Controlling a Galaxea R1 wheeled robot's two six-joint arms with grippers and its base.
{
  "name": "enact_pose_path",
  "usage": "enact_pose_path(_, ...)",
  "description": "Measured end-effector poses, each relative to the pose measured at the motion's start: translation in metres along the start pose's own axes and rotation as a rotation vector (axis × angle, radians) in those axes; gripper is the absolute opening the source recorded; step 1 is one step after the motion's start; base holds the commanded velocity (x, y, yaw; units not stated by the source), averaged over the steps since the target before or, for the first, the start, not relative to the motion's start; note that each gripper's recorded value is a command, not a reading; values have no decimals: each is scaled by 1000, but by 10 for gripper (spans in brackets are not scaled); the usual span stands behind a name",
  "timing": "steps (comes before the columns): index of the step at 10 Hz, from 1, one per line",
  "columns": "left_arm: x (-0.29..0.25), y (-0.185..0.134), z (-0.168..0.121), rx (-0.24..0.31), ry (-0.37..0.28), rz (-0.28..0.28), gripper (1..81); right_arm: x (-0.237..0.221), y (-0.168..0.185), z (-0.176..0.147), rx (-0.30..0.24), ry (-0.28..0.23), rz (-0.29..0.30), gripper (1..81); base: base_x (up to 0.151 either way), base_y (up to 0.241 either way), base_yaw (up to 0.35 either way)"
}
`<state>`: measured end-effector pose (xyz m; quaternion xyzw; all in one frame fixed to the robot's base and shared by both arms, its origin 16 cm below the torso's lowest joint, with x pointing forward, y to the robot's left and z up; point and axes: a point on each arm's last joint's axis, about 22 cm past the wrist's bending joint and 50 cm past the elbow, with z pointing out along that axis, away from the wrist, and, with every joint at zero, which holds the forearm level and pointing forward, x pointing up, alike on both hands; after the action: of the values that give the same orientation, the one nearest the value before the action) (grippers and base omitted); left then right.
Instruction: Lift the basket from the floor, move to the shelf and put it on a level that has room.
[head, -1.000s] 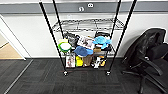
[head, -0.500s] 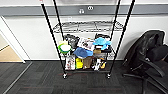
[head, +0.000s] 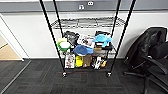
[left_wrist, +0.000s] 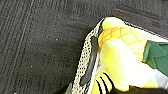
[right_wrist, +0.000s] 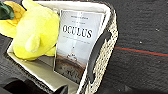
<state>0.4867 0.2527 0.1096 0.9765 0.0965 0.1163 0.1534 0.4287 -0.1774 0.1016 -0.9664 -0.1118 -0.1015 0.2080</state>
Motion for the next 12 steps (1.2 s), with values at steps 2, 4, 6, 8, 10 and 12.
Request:
enact_pose_path(2,-10,-4,19,-2,-17,-3,811,-8,5,18,4,-11,22,811,0,0,0)
enact_pose_path(4,1,-6,34,-6,8,3,811,5,10,34,6,15,40,811,0,0,0)
enact_pose_path(6,12,-8,48,-12,33,12,811,15,7,52,17,40,67,811,0,0,0)
enact_pose_path(8,19,-13,61,-14,50,20,811,26,9,67,22,67,90,811,0,0,0)
enact_pose_path(10,21,-17,76,-18,68,26,811,33,-1,87,42,88,96,811,0,0,0)
enact_pose_path(12,16,-19,84,-22,82,26,811,33,1,95,40,98,98,811,0,0,0)
